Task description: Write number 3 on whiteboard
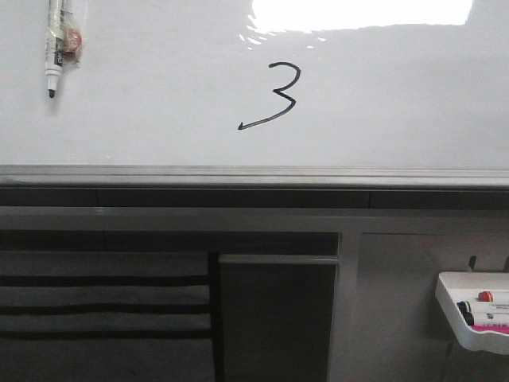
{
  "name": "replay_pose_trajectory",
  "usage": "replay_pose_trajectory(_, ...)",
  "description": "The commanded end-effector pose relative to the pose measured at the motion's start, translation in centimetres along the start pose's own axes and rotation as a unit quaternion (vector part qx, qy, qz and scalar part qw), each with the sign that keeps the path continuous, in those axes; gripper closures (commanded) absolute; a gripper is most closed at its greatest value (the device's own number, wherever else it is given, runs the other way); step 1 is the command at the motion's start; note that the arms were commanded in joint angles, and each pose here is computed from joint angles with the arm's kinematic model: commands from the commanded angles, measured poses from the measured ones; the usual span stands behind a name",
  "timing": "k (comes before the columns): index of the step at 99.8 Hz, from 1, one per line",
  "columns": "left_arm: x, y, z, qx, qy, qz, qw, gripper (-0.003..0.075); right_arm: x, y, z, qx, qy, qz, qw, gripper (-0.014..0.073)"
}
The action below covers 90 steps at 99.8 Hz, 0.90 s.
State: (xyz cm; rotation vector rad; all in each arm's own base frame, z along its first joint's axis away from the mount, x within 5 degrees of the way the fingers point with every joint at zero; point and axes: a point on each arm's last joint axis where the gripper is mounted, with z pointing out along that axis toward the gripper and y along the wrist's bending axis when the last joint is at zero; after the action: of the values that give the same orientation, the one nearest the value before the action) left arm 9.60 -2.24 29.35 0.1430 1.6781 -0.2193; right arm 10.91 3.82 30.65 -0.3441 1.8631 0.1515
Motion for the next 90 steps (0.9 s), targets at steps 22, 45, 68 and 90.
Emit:
replay_pose_trajectory(22, 4.1, 1.0, -3.1, -0.056, -0.092, -0.008, 0.994, 0.0741, -1.5, 0.0, -0.3, -0.005, -0.045, -0.01, 0.999, 0.0661)
replay_pose_trajectory(45, 7.6, 1.6, -4.0, -0.096, -0.18, -0.002, 0.979, 0.0741, -1.5, 0.0, -0.3, -0.005, -0.045, -0.01, 0.999, 0.0661)
replay_pose_trajectory(68, 7.9, 1.6, -3.9, -0.096, -0.158, -0.004, 0.983, 0.0741, -1.5, 0.0, -0.3, -0.005, -0.046, -0.01, 0.999, 0.0661)
replay_pose_trajectory(90, 7.9, 1.6, -3.9, -0.096, -0.158, -0.004, 0.983, 0.0741, -1.5, 0.0, -0.3, -0.005, -0.046, -0.01, 0.999, 0.0661)
